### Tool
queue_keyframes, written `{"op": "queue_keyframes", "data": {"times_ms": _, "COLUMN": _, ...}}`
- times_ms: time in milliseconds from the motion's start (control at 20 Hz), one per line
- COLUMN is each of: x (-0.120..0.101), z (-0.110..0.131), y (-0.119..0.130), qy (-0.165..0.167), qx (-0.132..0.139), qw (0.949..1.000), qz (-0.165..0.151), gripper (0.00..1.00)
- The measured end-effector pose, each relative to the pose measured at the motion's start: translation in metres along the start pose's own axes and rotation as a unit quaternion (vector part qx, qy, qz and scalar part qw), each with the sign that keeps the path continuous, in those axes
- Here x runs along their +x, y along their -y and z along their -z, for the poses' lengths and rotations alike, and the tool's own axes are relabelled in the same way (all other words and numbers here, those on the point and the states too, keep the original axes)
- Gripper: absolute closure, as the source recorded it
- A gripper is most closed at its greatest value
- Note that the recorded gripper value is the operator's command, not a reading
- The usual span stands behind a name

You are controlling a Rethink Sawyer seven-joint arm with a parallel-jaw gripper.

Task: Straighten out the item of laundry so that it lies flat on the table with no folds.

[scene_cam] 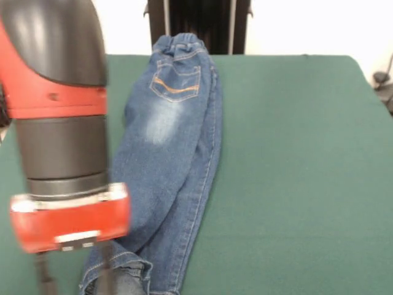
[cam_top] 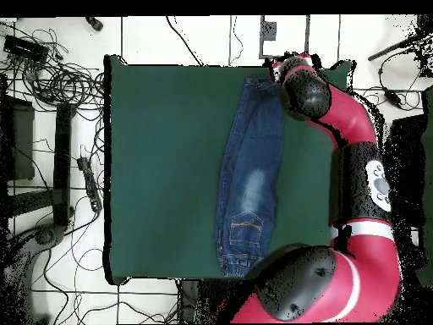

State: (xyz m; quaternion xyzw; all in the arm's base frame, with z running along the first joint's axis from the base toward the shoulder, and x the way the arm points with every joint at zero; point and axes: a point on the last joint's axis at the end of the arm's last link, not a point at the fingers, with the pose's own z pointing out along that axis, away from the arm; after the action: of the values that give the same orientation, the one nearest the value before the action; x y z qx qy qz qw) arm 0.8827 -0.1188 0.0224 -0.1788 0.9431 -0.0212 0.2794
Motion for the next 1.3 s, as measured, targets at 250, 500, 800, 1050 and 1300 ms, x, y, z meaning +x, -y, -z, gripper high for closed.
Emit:
{"op": "queue_keyframes", "data": {"times_ms": 250, "x": -0.011, "z": 0.003, "y": -0.072, "qy": -0.125, "qx": -0.083, "qw": 0.9865, "qz": 0.067, "gripper": 0.00}}
{"op": "queue_keyframes", "data": {"times_ms": 500, "x": -0.027, "z": 0.014, "y": -0.118, "qy": -0.194, "qx": -0.119, "qw": 0.9673, "qz": 0.112, "gripper": 0.00}}
{"op": "queue_keyframes", "data": {"times_ms": 800, "x": -0.045, "z": 0.014, "y": -0.127, "qy": -0.206, "qx": -0.110, "qw": 0.9634, "qz": 0.131, "gripper": 0.00}}
{"op": "queue_keyframes", "data": {"times_ms": 1050, "x": -0.056, "z": 0.018, "y": -0.112, "qy": -0.196, "qx": -0.091, "qw": 0.9676, "qz": 0.131, "gripper": 0.00}}
{"op": "queue_keyframes", "data": {"times_ms": 1300, "x": -0.059, "z": 0.027, "y": -0.099, "qy": -0.198, "qx": -0.079, "qw": 0.9682, "qz": 0.132, "gripper": 0.00}}
